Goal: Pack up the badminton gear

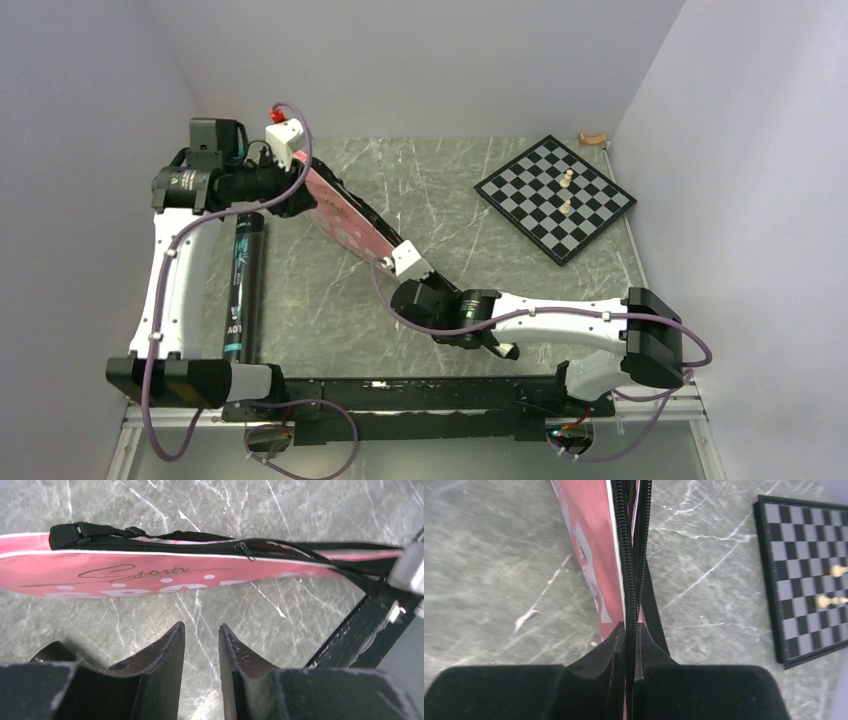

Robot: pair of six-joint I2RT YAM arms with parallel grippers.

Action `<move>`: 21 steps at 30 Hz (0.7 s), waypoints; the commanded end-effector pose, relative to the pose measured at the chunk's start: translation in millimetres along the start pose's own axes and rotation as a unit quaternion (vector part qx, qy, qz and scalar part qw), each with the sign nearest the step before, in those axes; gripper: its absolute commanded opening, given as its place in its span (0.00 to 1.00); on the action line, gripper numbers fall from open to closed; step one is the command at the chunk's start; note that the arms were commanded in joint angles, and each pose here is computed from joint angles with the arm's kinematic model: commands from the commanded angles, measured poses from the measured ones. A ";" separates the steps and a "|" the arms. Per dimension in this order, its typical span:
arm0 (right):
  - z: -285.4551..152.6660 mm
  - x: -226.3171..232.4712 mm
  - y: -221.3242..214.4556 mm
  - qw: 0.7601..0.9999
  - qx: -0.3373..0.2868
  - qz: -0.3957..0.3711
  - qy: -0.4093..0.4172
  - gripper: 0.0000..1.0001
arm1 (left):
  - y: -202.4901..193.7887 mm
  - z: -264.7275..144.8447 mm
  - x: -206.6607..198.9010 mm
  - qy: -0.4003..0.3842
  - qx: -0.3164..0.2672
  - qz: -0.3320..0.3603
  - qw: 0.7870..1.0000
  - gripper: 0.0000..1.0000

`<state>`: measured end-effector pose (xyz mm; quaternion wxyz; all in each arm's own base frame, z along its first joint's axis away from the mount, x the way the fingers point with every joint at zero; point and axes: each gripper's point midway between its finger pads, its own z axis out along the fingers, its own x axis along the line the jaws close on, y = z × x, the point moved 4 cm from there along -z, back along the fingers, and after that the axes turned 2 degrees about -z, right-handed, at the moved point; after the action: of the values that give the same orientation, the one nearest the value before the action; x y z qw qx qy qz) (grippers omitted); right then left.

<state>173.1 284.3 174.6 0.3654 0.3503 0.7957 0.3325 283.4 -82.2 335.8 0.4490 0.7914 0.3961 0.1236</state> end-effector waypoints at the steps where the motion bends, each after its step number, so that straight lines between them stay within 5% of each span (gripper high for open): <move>1: -2.9 -24.2 13.8 0.995 -0.033 -0.062 -0.066 0.00 | -12.5 -29.9 -28.0 -0.088 -0.013 0.136 0.987 0.34; 3: -4.0 -25.6 14.9 0.994 -0.045 -0.075 -0.072 0.00 | -23.8 -35.0 -31.1 -0.096 -0.029 0.192 0.976 0.34; 9: -14.6 -26.2 23.3 0.985 -0.093 -0.113 -0.088 0.00 | -44.4 -30.4 -31.1 -0.064 -0.071 0.367 0.925 0.59; 15: -31.6 -19.1 28.1 0.966 -0.133 -0.176 -0.135 0.00 | -30.5 -19.0 -20.1 -0.061 -0.096 0.420 0.901 0.66; 20: -39.2 -18.7 29.5 0.957 -0.149 -0.197 -0.149 0.00 | -33.2 -9.1 -18.1 -0.094 -0.096 0.468 0.874 0.84; 21: -39.7 -19.3 29.0 0.956 -0.150 -0.201 -0.150 0.00 | -38.9 -7.7 -18.9 -0.105 -0.088 0.481 0.866 0.94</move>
<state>155.5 279.9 187.6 0.5425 0.1360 0.7757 0.2923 246.0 -72.8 301.3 0.4394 0.8634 0.0154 0.2476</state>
